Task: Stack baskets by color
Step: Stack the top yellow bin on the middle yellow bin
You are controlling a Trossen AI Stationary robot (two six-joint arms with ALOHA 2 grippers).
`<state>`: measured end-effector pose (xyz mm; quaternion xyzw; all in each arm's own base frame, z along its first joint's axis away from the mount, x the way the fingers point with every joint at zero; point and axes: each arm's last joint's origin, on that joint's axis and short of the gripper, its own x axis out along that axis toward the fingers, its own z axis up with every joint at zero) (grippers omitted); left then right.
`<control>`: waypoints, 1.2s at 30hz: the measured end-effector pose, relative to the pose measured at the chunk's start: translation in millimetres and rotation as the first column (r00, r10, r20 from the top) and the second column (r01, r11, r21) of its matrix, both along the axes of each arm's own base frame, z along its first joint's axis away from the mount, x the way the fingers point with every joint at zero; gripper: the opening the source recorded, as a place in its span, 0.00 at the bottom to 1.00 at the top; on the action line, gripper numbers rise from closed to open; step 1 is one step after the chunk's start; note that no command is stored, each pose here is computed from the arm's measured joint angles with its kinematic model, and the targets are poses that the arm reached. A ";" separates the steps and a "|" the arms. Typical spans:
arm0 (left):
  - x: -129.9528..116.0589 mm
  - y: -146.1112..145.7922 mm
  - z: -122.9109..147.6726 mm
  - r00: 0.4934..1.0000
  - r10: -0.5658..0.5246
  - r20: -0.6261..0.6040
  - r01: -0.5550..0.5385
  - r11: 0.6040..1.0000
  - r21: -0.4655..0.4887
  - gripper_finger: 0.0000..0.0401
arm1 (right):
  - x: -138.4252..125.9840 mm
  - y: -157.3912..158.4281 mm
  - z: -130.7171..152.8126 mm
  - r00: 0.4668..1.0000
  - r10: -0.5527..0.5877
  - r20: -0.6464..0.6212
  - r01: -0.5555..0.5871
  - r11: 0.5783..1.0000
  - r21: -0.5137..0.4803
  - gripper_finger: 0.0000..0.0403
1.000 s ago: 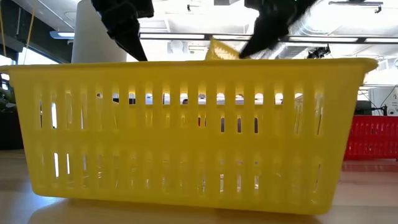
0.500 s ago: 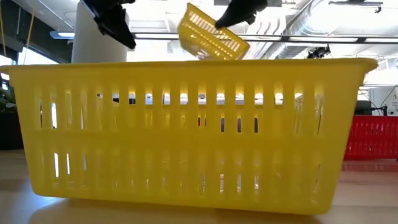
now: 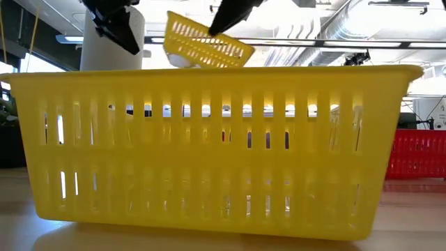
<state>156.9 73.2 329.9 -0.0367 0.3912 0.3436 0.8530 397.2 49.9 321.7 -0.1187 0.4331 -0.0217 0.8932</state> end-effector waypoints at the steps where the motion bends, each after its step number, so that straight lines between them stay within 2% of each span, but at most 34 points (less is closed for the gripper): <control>1: -0.8 0.3 -0.5 1.000 0.003 -0.007 -0.003 1.000 -0.003 0.33 | 4.8 2.4 -1.6 1.000 0.004 -0.008 -0.004 1.000 0.001 0.00; 6: -3.5 -0.5 -3.0 0.999 0.004 -0.044 -0.005 1.000 -0.018 0.33 | 25.9 13.5 -12.7 0.998 0.042 -0.039 -0.041 0.998 0.042 0.00; 12: -6.0 -1.5 -5.3 0.997 0.004 -0.077 -0.006 0.999 -0.032 0.33 | 40.8 26.8 -28.8 0.998 0.029 -0.060 -0.024 0.997 0.072 0.00; 17: -6.2 -1.7 -5.6 0.997 0.002 -0.080 -0.005 0.999 -0.035 0.33 | 47.2 32.9 -45.0 0.996 0.001 -0.090 0.008 0.996 0.093 0.00; 31: -6.1 -1.7 -5.8 0.997 0.001 -0.081 -0.004 0.999 -0.036 0.33 | 63.0 39.6 -84.8 0.988 0.002 -0.152 0.009 0.997 0.072 0.00; 36: -6.6 -1.9 -6.2 0.996 0.000 -0.087 -0.004 0.999 -0.039 0.33 | 61.0 38.4 -87.8 0.983 -0.010 -0.183 0.021 0.998 0.058 0.00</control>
